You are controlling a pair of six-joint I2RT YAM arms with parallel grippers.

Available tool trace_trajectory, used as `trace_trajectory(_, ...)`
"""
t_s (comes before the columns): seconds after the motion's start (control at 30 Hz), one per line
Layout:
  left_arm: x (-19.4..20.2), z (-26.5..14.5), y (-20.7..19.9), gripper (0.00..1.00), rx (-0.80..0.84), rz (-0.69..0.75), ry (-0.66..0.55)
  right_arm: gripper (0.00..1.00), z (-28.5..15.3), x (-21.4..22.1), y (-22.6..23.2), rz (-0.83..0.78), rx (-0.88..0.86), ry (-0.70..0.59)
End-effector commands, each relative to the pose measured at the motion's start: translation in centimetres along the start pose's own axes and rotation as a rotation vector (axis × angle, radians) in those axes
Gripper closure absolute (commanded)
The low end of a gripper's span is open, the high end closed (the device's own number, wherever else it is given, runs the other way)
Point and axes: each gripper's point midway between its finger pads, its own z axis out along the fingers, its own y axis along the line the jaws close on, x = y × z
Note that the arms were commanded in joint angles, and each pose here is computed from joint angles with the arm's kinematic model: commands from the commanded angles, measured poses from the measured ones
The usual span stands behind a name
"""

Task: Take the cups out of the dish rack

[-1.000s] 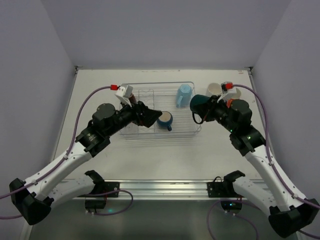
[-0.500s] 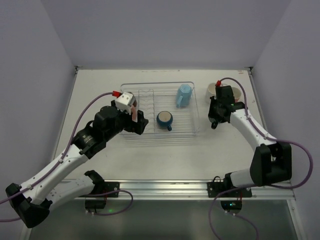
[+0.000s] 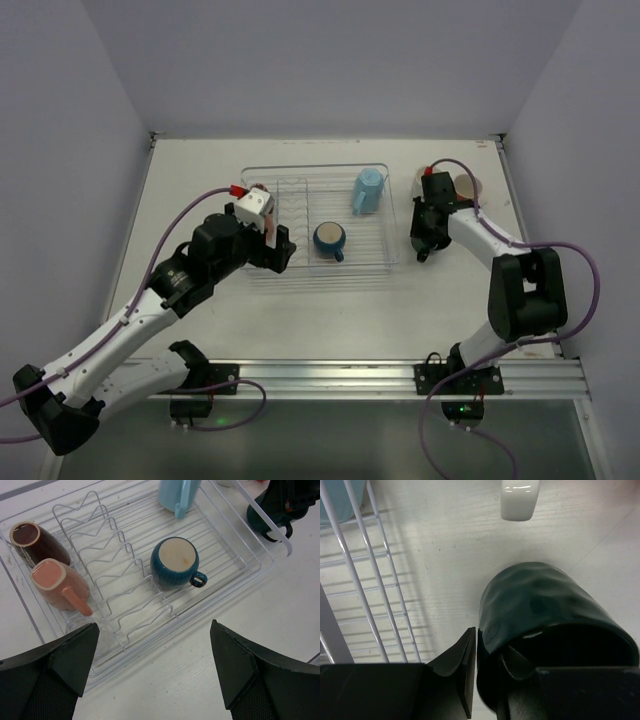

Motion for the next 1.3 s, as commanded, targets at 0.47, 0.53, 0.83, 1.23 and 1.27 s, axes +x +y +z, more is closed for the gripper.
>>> trace_trajectory(0.47, -2.7, 2.4, -6.2, 0.0, 0.188, -0.084, -0.005, 0.22, -9.3, -4.3, 2.2, 0.051, -0.196, -0.33)
trace_trajectory(0.53, -3.6, 4.0, -8.2, 0.0, 0.197, -0.066, -0.014, 0.15, -11.7, -5.1, 3.0, 0.079, -0.267, -0.41)
trace_trajectory(0.83, -4.5, 16.0, -9.7, 0.0, 0.091, -0.025, 0.008, 0.07, -19.7, -3.0, 3.6, 0.141, -0.524, -0.768)
trace_trajectory(1.23, -7.6, 28.1, -5.8, 0.0, -0.071, 0.015, -0.029, 0.07, -21.4, -2.0, 4.3, 0.159, -0.636, -0.83)
trace_trajectory(1.27, -7.5, 28.7, -5.9, 0.0, -0.059, 0.018, -0.025, 0.07, -21.2, -2.0, 4.3, 0.16, -0.634, -0.828)
